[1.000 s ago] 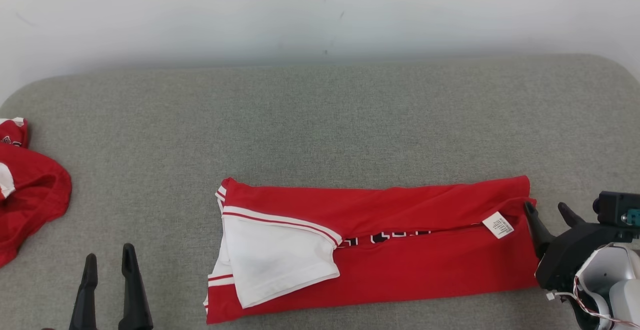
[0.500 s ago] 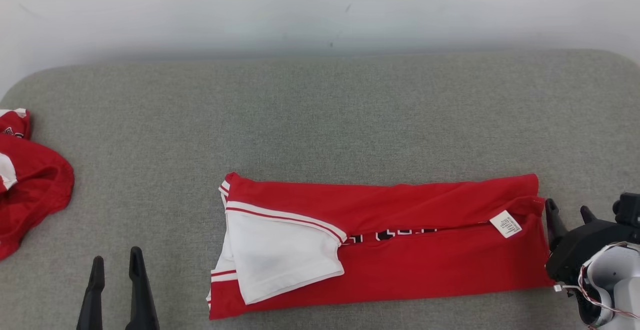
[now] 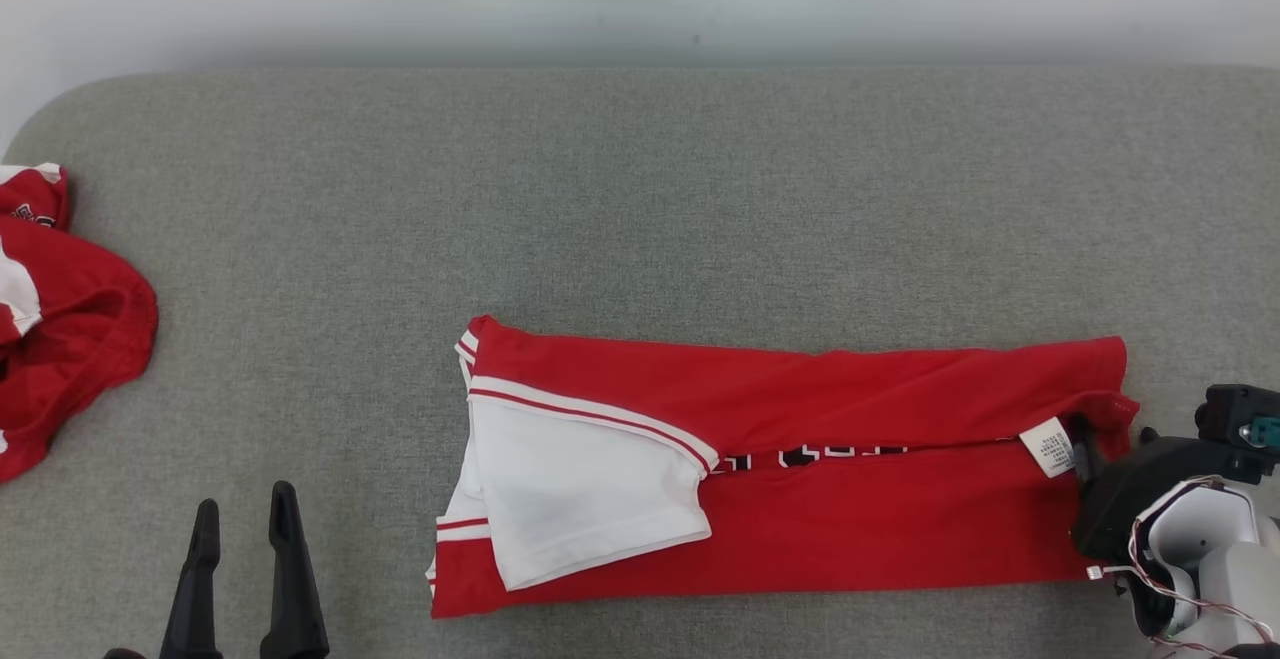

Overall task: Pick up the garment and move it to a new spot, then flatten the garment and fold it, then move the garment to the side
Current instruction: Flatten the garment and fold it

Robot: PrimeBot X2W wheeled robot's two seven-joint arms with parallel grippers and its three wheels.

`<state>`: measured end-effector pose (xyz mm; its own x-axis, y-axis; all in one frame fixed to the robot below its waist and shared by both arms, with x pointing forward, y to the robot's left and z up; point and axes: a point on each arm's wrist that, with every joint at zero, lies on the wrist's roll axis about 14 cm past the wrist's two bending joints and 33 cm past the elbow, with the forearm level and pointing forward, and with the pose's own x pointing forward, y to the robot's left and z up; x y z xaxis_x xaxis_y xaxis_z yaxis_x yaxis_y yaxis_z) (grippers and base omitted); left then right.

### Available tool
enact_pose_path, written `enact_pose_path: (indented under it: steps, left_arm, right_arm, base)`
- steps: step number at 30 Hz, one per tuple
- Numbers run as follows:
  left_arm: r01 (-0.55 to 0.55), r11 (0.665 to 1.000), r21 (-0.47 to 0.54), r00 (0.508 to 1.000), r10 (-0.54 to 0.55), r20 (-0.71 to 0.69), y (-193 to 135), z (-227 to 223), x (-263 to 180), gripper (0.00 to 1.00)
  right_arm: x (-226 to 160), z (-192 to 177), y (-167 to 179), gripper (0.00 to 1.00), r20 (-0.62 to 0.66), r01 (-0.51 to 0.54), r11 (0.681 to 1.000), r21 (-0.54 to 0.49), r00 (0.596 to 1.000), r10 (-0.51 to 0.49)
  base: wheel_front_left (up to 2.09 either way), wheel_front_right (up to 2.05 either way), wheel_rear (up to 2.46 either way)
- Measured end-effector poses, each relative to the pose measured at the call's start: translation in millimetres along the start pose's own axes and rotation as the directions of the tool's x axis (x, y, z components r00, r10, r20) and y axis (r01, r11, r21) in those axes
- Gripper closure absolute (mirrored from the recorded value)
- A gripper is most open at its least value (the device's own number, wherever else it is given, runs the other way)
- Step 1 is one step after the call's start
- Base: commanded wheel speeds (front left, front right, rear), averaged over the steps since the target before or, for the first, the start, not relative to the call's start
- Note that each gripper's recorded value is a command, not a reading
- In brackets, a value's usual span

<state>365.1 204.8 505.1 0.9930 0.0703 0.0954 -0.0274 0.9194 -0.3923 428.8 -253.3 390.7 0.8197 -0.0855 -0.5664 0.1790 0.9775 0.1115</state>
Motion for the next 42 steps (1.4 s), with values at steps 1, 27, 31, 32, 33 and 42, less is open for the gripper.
enact_pose_path:
  steps: [1, 27, 31, 32, 33, 42]
  left_arm:
    - [-0.004, 1.0, 0.003, 1.0, 0.004, -0.004, 1.3, -1.4, -0.2, 0.0]
    - [-0.003, 0.998, 0.057, 0.994, 0.01, -0.113, 11.4, -33.2, 0.6, 0.0]
    - [0.001, 0.998, 0.059, 0.993, 0.006, -0.116, 11.0, -33.8, 1.0, 0.0]
    - [0.002, 0.998, 0.06, 0.993, 0.005, -0.117, 11.2, -34.0, 1.0, 0.0]
    - [0.003, 0.998, 0.06, 0.993, 0.005, -0.118, 11.2, -34.3, 0.9, 0.0]
    - [0.013, 0.998, 0.055, 0.992, -0.007, -0.123, 8.9, -35.5, 1.6, 0.0]
  right_arm:
    - [1.8, -2.1, 1.7, 0.0, -0.01, -0.002, 1.0, -0.001, 1.0, 0.002]
    - [17.3, -17.8, 15.4, 0.02, -0.109, -0.026, 1.0, -0.005, 0.994, 0.025]
    - [17.5, -19.2, 15.1, 0.34, -0.115, -0.025, 1.0, -0.003, 0.993, 0.024]
    - [17.4, -19.7, 14.9, 0.75, -0.117, -0.024, 1.0, -0.004, 0.993, 0.024]
    - [17.3, -20.2, 14.8, 1.0, -0.118, -0.024, 1.0, -0.004, 0.993, 0.024]
    - [13.5, -20.2, 9.3, 1.0, -0.087, -0.01, 1.0, -0.005, 0.996, 0.009]
  base:
    - [0.0, 0.0, 0.0]
    - [0.0, 0.0, 0.0]
    - [0.0, 0.0, 0.0]
    - [0.0, 0.0, 0.0]
    - [0.0, 0.0, 0.0]
    - [0.0, 0.0, 0.0]
